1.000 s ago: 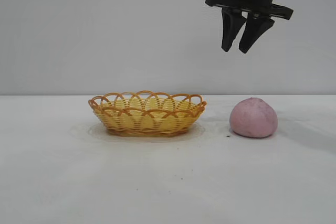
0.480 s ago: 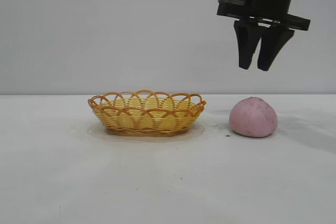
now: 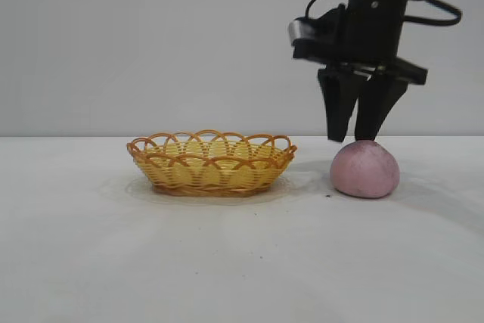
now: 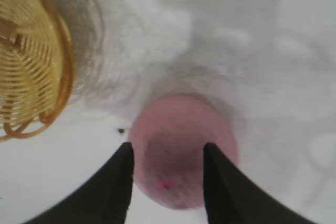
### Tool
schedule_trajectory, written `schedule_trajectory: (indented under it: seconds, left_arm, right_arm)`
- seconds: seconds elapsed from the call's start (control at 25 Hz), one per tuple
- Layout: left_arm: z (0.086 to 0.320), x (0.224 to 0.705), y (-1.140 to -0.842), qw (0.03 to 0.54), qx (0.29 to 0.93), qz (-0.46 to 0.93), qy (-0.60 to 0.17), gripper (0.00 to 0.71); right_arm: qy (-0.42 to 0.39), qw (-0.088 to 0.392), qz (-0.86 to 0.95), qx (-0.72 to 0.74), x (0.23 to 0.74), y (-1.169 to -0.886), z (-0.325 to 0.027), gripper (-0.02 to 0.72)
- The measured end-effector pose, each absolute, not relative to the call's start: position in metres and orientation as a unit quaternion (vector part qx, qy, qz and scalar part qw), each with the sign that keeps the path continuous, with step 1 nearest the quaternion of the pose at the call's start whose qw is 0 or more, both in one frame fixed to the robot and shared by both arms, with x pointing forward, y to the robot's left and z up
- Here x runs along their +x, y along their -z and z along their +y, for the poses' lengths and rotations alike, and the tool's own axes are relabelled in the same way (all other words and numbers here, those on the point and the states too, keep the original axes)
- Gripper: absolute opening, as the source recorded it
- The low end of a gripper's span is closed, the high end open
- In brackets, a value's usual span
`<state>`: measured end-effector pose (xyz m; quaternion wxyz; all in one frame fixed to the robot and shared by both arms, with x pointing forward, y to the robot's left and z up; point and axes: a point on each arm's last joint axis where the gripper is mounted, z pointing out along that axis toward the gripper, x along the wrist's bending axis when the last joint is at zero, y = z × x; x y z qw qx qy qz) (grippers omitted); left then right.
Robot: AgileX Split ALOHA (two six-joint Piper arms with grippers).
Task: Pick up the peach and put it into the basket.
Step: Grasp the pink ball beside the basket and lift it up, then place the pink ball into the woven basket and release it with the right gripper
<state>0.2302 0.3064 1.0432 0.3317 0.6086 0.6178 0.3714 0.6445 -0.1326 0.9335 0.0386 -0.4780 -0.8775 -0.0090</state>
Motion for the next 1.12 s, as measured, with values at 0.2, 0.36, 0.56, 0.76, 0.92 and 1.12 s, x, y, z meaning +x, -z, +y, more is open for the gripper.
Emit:
schedule_trajectory:
  seconds: [0.2,0.36,0.56,0.76,0.92,1.12]
  left_arm:
    - [0.306,0.23,-1.043,0.332,0.609,0.618,-0.371,0.447]
    - [0.306,0.23,-1.043,0.332,0.609,0.618,-0.371,0.447]
    - [0.306,0.23,-1.043,0.332,0.609,0.618,-0.371,0.447]
    - [0.306,0.23,-1.043,0.332,0.609,0.618,-0.371,0.447]
    - [0.306,0.23,-1.043,0.332,0.609,0.618,-0.371,0.447]
    - [0.306,0.23,-1.043,0.332,0.609,0.618,-0.371,0.447]
  right_arm:
    - [0.055,-0.003,-0.878,-0.475,0.64,-0.981,-0.133,0.0]
    - [0.121,-0.029,-0.877,-0.464,0.636,-1.029,-0.126,0.0]
    - [0.18,-0.024,-0.885,-0.429,0.629,-1.049,-0.097,0.0]
    - [0.185,-0.008,-0.898,-0.4,0.62,-1.029,-0.06,0.0]
    - [0.174,0.006,-0.904,-0.389,0.619,-1.001,-0.04,0.0]
    - [0.163,0.018,-0.904,-0.394,0.624,-0.973,-0.032,0.0]
